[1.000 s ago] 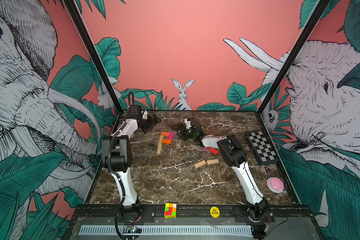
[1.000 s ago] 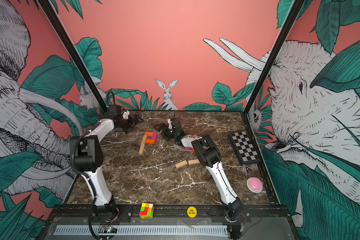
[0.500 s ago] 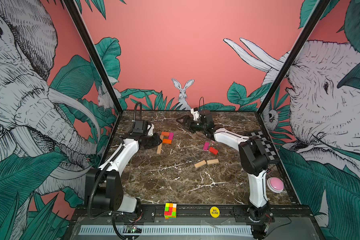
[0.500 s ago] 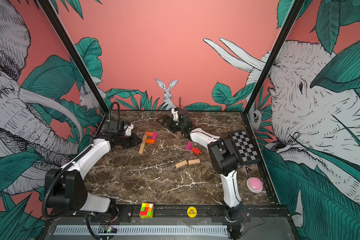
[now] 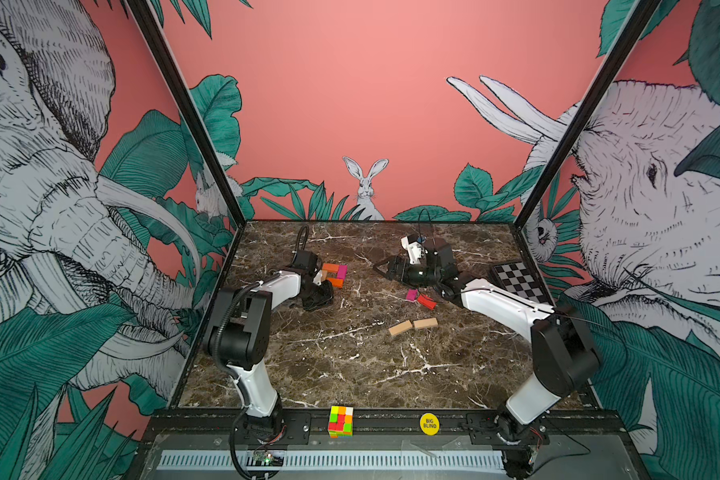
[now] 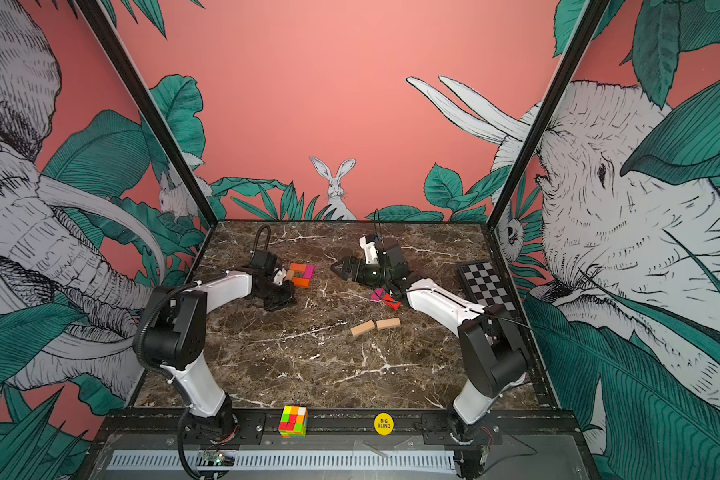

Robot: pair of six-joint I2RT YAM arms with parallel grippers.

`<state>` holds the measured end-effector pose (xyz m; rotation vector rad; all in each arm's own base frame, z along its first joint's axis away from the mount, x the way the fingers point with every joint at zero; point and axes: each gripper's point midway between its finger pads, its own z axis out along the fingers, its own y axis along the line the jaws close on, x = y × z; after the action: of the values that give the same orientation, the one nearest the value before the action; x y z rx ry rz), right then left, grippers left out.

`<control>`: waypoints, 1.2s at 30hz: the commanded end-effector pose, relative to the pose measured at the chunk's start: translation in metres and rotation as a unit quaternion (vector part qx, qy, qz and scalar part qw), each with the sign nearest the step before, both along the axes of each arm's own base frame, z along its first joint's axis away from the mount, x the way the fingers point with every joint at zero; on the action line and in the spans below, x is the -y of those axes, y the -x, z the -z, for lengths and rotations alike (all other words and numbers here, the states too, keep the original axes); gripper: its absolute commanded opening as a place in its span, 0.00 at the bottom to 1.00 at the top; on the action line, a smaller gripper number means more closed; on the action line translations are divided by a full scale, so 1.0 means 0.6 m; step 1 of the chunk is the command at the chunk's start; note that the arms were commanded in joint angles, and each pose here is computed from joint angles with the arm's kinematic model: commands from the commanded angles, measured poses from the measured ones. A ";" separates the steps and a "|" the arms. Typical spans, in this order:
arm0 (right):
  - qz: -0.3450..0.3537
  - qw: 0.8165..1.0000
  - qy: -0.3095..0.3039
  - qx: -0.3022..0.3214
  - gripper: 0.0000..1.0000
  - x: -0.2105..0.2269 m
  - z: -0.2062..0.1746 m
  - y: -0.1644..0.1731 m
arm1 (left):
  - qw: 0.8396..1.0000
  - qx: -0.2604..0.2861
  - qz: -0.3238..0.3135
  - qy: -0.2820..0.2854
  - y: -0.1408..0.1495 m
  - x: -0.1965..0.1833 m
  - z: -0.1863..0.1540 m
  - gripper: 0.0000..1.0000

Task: Assemble the letter p with building blocks
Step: Adjust the building block at the center of the board.

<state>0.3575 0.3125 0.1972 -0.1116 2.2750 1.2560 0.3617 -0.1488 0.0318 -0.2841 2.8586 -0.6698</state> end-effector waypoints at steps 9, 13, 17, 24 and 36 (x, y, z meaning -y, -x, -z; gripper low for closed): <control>0.017 0.999 0.012 0.042 0.98 0.042 -0.028 0.027 | 0.999 0.035 -0.016 -0.014 -0.066 0.003 -0.007 0.00; 0.017 0.999 0.012 0.042 0.98 0.042 -0.028 0.029 | 0.999 0.037 -0.018 -0.016 -0.075 0.003 -0.007 0.00; 0.017 0.999 0.012 0.040 0.98 0.044 -0.026 0.029 | 0.999 0.038 -0.020 -0.016 -0.081 0.003 -0.007 0.00; 0.019 0.999 0.009 0.036 0.98 0.044 -0.020 0.032 | 0.999 0.037 -0.021 -0.018 -0.089 0.004 -0.004 0.00; 0.021 0.999 0.009 0.031 0.98 0.047 -0.011 0.036 | 0.999 0.034 -0.023 -0.015 -0.100 0.008 0.004 0.00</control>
<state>0.3339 0.2865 0.1903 -0.1093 2.2803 1.1892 0.4166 -0.1532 0.0266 -0.2973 2.7962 -0.6181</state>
